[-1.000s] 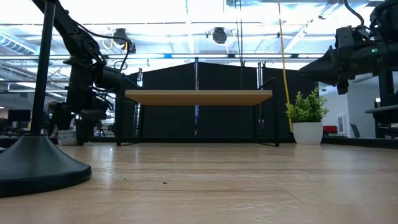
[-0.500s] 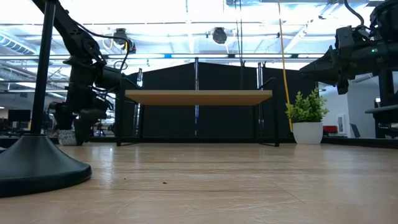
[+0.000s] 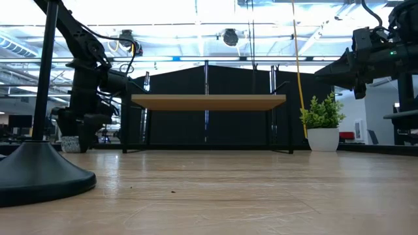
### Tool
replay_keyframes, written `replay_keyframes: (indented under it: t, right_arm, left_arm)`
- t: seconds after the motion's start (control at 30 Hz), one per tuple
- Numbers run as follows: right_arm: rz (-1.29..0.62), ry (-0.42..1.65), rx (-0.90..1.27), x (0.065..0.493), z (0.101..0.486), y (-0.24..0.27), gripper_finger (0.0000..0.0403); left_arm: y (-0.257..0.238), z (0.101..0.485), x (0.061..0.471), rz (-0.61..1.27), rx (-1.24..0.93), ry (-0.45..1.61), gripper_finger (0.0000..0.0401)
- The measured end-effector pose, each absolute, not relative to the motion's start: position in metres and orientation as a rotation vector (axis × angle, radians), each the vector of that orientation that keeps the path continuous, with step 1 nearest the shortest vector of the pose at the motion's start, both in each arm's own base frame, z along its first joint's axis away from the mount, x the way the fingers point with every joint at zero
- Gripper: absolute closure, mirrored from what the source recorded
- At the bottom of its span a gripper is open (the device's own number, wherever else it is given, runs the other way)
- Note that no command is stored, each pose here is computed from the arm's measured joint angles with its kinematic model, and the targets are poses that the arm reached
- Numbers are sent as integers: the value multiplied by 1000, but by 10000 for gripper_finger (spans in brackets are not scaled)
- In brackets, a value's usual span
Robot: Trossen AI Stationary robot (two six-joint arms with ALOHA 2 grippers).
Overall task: Pick & Place candle stick holders
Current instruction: Put the blue scented candle on the shelf
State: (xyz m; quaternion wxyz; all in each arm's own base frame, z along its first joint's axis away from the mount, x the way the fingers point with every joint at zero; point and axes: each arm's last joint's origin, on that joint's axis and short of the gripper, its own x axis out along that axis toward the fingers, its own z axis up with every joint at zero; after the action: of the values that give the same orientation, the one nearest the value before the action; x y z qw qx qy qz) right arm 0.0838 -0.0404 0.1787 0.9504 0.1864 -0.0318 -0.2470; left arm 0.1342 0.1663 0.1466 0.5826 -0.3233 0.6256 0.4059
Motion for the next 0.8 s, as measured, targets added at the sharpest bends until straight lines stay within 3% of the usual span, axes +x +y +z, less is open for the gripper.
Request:
replay_keyframes:
  t: [0.23, 0.43, 0.57, 0.8]
  right_arm:
    - [-503, -64, 379, 84, 179, -40, 314]
    - [-503, -65, 379, 84, 179, -40, 314]
    - [-503, -64, 379, 84, 179, -40, 314]
    - [-503, -64, 379, 84, 179, -40, 314]
  left_arm:
    - [159, 154, 131, 897, -803, 1462, 71]
    - [153, 175, 134, 880, -810, 1410, 104]
    - [148, 192, 136, 875, -791, 1373, 104]
    - [138, 210, 139, 878, -790, 1299, 70]
